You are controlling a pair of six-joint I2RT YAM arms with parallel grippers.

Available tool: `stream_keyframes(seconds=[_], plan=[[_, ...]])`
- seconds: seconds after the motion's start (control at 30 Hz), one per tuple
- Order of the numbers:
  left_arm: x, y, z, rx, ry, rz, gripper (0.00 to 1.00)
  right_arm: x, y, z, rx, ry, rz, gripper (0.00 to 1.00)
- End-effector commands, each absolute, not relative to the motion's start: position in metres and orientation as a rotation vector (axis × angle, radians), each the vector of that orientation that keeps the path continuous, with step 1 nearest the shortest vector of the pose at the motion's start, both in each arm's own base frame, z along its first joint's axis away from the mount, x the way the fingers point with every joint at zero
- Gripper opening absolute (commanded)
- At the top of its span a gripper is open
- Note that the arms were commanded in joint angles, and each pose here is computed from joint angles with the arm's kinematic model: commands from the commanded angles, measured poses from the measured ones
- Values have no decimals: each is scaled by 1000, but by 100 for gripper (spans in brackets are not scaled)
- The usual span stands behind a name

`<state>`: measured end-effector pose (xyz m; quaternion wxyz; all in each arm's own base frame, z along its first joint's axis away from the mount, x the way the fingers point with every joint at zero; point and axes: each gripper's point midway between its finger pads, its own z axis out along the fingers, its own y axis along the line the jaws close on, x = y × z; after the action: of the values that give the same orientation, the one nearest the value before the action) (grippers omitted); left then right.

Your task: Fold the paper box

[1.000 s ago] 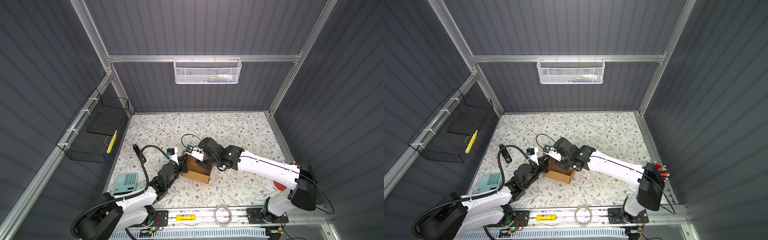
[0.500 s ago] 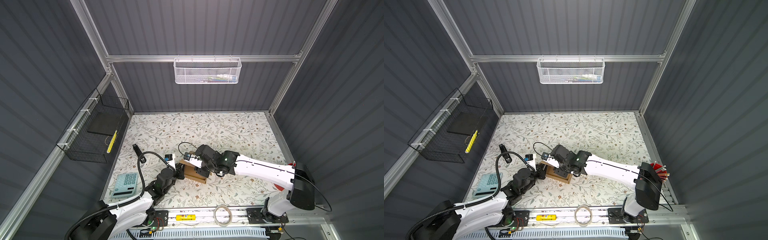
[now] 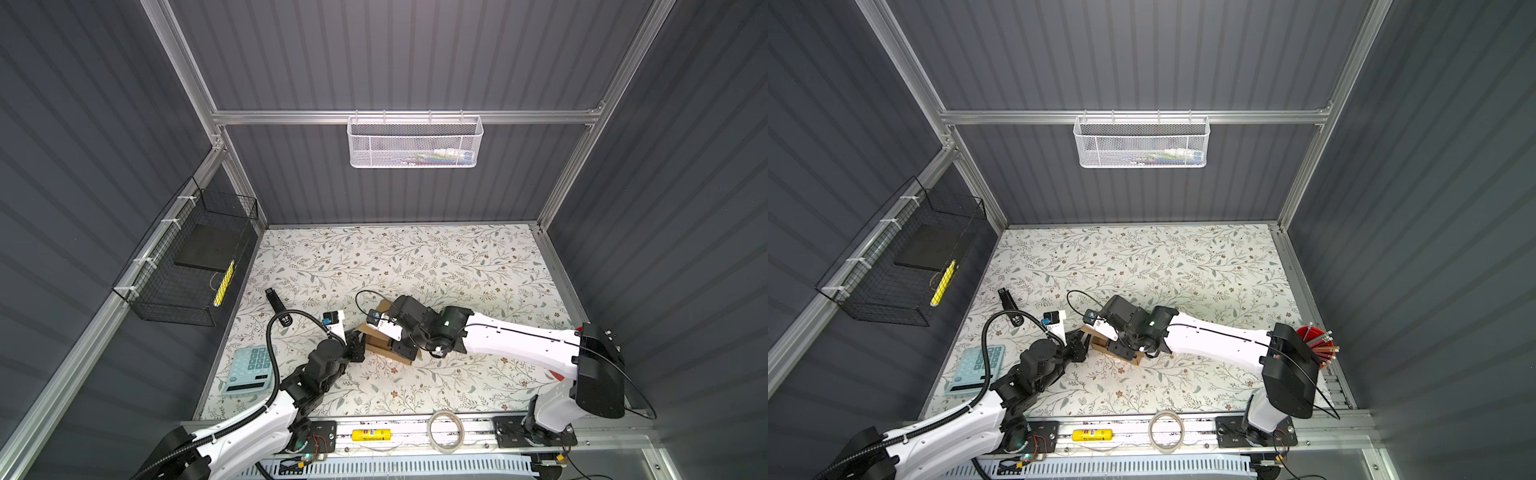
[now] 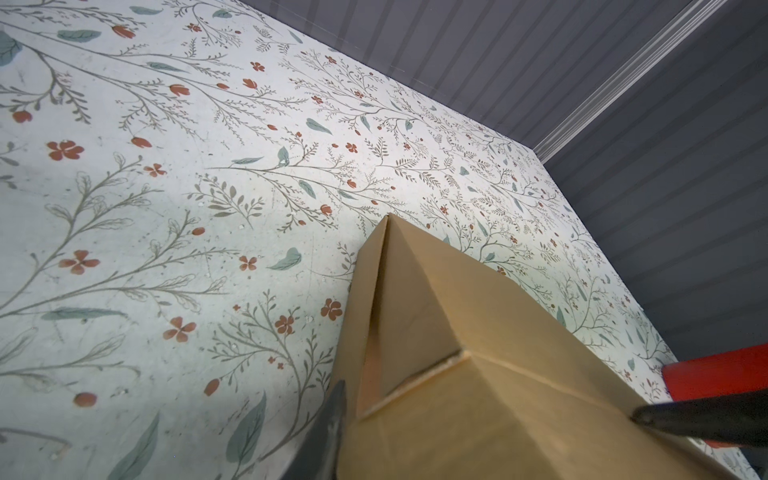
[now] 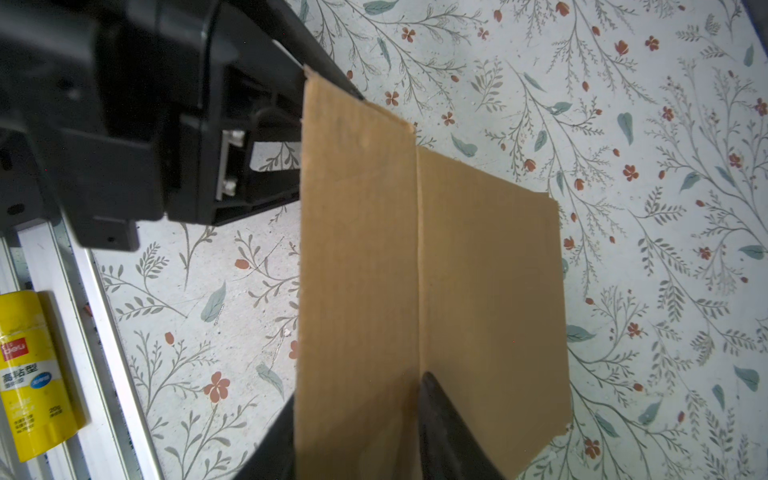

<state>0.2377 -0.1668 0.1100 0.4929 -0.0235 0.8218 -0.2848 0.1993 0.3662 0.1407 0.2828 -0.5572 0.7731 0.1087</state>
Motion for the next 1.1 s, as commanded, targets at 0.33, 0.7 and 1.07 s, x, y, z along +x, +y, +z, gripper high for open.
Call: stream_keyframes(seconds=[0.33, 0.7, 1.07], plan=[[221, -139, 96, -159, 2109, -601, 35, 191, 368, 127, -1480, 2100, 346, 50], [221, -132, 99, -190, 2140, -547, 36, 180, 370, 128, -1485, 2098, 443, 56], [223, -126, 114, -189, 2120, -503, 38, 164, 367, 152, -1471, 2047, 575, 59]])
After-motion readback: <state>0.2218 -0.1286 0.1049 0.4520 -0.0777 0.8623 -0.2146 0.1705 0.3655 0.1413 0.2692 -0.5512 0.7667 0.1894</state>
